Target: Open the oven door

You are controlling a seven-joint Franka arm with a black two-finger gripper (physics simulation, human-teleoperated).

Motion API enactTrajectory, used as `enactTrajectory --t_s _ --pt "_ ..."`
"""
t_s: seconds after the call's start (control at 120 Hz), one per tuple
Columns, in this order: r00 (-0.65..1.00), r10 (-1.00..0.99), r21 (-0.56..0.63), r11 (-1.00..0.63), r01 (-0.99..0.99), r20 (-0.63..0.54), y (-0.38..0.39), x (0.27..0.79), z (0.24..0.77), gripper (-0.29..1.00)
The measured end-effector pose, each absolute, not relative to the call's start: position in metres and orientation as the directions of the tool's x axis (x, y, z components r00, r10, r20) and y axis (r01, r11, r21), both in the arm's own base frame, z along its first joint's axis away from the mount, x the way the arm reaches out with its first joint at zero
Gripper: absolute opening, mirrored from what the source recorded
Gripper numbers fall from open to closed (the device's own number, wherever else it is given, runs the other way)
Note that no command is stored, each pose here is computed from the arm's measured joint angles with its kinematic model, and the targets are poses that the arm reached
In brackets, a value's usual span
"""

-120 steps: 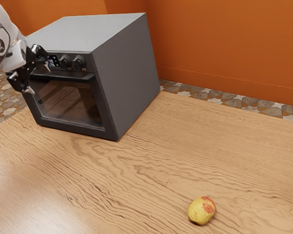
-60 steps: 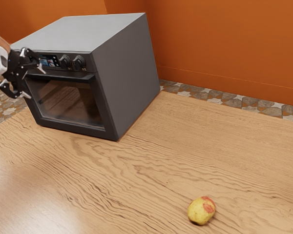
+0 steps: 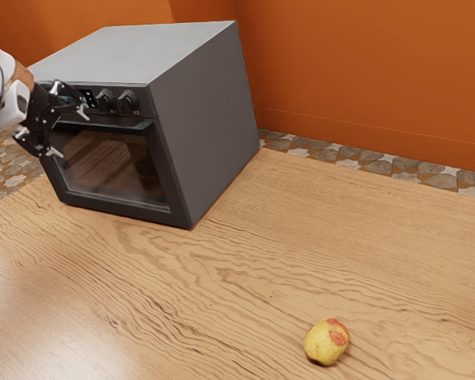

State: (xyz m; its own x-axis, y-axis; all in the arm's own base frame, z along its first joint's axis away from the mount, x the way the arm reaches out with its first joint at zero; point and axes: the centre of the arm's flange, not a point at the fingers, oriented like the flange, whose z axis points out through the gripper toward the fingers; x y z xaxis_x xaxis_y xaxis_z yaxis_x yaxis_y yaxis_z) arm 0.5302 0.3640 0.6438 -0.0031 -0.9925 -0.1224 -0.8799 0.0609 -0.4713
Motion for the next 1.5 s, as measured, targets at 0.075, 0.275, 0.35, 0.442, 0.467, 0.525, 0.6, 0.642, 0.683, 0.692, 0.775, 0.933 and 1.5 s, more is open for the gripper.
enactTrajectory --t_s 0.075,0.275,0.35,0.442,0.467,0.525,0.6,0.642,0.683,0.692,0.775,0.933,1.5 --pt "-0.021 -0.992 -0.463 0.077 -0.883 -0.124 0.362 0.533 0.639 0.71" --pt "-0.117 -0.983 -0.432 0.166 -0.886 -0.139 0.294 0.441 0.646 0.62" --pt "-0.222 -0.931 -0.471 0.342 -0.813 -0.291 0.182 0.319 0.689 0.65" --pt "-0.133 -0.814 -0.596 0.516 -0.615 -0.566 0.045 0.238 0.916 0.68" --pt "-0.131 -0.812 -0.614 0.525 -0.589 -0.568 0.023 0.255 0.958 0.68" --pt "-0.187 -0.86 -0.578 0.464 -0.672 -0.474 0.019 0.365 0.953 0.68" --pt "-0.224 -0.933 -0.435 0.332 -0.837 -0.281 0.052 0.502 0.856 0.69" --pt "-0.183 -0.959 -0.378 0.255 -0.89 -0.216 0.066 0.527 0.826 0.69" --pt "-0.126 -0.977 -0.333 0.178 -0.926 -0.171 0.078 0.535 0.809 0.69" --pt "-0.115 -0.98 -0.324 0.163 -0.932 -0.163 0.079 0.536 0.806 0.7" --pt "-0.043 -0.996 -0.186 0.057 -0.981 -0.077 0.081 0.564 0.747 0.7" --pt "0.105 -0.994 -0.048 -0.104 -0.993 -0.013 0.08 0.58 0.698 0.7" --pt "0.42 -0.905 0.013 -0.422 -0.907 -0.058 0.051 0.568 0.688 0.7"
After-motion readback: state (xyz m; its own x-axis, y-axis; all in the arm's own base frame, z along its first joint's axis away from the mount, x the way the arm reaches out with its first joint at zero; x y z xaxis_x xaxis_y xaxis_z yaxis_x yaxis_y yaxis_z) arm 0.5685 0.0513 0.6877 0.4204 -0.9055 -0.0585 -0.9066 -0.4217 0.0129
